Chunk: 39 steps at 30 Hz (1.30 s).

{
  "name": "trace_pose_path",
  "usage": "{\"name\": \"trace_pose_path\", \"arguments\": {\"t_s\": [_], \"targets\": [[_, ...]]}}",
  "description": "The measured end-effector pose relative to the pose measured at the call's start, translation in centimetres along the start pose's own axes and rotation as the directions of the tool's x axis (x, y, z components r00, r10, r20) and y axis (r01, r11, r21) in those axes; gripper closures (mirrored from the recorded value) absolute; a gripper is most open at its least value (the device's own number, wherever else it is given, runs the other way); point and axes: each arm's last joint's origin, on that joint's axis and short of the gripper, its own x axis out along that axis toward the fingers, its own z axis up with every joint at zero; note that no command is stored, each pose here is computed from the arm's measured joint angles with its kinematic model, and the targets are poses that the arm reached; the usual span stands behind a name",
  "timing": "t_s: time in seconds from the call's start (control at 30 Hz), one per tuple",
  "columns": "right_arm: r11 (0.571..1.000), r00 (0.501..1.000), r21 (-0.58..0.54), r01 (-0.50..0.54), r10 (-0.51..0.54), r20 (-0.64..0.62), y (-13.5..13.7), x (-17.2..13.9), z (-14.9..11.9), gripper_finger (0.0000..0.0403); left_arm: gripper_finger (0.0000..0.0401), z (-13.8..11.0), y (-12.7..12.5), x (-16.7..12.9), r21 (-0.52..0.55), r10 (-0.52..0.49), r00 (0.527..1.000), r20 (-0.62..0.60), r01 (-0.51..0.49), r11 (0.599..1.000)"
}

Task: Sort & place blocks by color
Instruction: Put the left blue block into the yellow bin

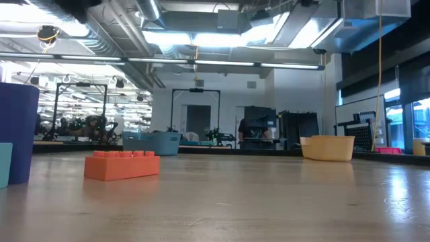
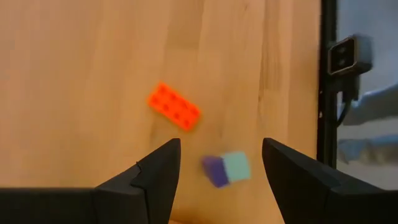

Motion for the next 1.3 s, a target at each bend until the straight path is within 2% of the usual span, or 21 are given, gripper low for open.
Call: {"name": "trace_pose_path", "arguments": {"t_s": [0.17, 0.33, 0.57, 0.8, 0.97, 1.3], "targets": [[1.0, 1.0, 0.004, 0.015, -0.015, -0.026, -0.1, 0.0, -0.3, 0.0251, 0.0183, -1.7, -2.2, 2.7, -0.043, 0.04, 0.999, -0.017, -0.041, 0.998], [0.999, 0.999, -0.007, 0.034, -0.035, -0.027, -0.2, 0.0, -0.3, 0.0251, 0.0183, -2.5, -2.3, 4.7, -0.019, 0.106, 0.992, -0.072, -0.108, 0.994], [0.999, 0.999, -0.027, 0.034, -0.035, -0.028, -0.2, 0.0, -0.3, 0.0251, 0.0183, -3.5, -2.5, 6.8, 0.007, 0.129, 0.978, -0.165, -0.13, 0.992], [0.999, 0.999, -0.042, 0.034, -0.036, -0.032, -0.2, 0.0, -0.4, 0.0251, 0.0183, -3.7, -1.8, 8.0, 0.025, 0.204, 0.96, -0.192, -0.203, 0.979], [0.999, 0.999, -0.043, 0.034, -0.036, -0.032, -0.2, 0.0, -0.4, 0.0251, 0.0188, -3.2, -1.4, 8.1, 0.006, 0.204, 0.959, -0.199, -0.207, 0.978], [0.998, 0.999, -0.044, 0.034, -0.035, -0.032, -0.2, 0.0, -0.4, 0.0251, 0.0236, -3.1, -1.3, 8.2, -0.028, 0.169, 0.956, -0.239, -0.181, 0.983]]}}
